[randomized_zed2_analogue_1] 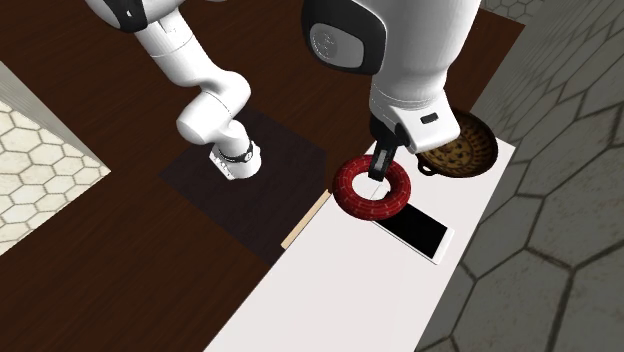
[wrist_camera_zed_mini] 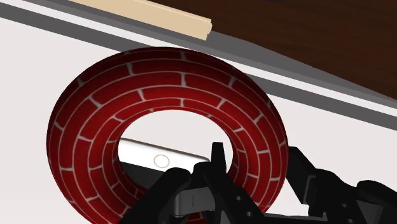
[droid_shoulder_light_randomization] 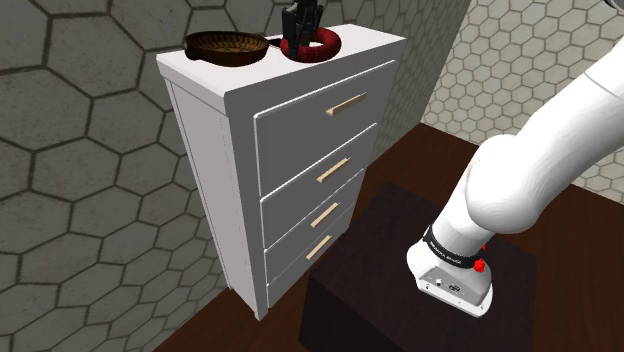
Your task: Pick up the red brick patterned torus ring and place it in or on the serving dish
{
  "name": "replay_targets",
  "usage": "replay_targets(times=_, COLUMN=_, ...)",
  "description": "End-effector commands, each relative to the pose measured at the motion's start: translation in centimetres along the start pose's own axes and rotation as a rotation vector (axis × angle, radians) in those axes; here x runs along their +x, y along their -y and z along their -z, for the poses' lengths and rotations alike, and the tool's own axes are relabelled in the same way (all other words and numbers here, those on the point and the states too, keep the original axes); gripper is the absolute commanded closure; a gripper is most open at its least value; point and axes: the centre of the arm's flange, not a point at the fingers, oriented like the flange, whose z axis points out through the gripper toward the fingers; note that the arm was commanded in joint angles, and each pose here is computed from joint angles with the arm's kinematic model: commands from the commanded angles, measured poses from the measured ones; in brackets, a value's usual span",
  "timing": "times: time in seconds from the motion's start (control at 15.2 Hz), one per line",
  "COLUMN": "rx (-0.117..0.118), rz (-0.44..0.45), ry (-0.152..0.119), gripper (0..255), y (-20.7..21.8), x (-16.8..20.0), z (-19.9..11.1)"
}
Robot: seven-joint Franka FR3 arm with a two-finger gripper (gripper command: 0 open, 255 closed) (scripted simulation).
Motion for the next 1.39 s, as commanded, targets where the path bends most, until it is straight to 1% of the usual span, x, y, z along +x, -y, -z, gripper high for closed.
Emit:
replay_targets(times=0.0, rx=0.0, rz=0.0, ry=0.003, gripper=255, y=0.0, x=0.0, z=-0.1)
replay_targets(times=0.4, rx=0.0, rz=0.0, ry=0.003, gripper=255, y=0.0, x=0.0, z=-0.1)
replay_targets(times=1.32, rx=0.0, rz=0.0, ry=0.003, gripper=255, y=0.0, x=0.8, z=7.3)
